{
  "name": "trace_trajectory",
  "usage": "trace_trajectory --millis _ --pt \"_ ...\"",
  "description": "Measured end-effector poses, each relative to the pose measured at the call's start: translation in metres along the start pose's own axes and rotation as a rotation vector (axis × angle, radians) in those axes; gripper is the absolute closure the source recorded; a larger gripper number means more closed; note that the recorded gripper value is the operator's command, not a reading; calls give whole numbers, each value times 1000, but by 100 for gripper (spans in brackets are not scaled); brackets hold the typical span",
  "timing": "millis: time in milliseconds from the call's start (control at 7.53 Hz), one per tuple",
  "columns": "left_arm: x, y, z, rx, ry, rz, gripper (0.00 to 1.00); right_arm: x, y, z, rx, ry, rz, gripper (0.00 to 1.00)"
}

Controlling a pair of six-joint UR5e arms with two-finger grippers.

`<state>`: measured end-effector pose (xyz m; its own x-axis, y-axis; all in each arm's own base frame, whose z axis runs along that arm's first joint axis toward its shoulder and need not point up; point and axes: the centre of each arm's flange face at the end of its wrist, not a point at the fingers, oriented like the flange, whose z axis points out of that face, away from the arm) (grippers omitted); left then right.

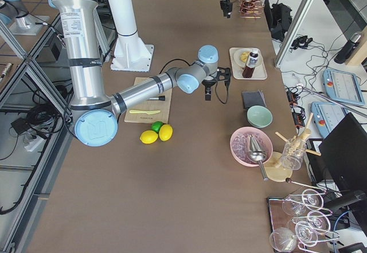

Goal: Place donut on tray

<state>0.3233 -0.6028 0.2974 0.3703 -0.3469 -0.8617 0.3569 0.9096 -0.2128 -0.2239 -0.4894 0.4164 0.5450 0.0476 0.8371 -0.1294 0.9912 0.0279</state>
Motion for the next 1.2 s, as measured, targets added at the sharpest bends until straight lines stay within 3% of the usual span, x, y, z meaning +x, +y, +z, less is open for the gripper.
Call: trace_trajectory --millis 531,664,797,930,1195 --pt "-272 -16 -116 23 -156 474 39 149 -43 -29 3 68 -121 0" --pt "-329 -20 -139 6 -187 580 30 190 -51 -34 5 94 -164 0" --pt "-379 -19 -158 -16 -206 669 15 230 -53 -42 4 113 -200 0" --pt "-417 -15 -173 -28 -219 729 3 263 -49 -53 7 123 -222 0" --pt "-452 -7 -188 -30 -237 760 2 302 -42 -78 13 141 -240 0"
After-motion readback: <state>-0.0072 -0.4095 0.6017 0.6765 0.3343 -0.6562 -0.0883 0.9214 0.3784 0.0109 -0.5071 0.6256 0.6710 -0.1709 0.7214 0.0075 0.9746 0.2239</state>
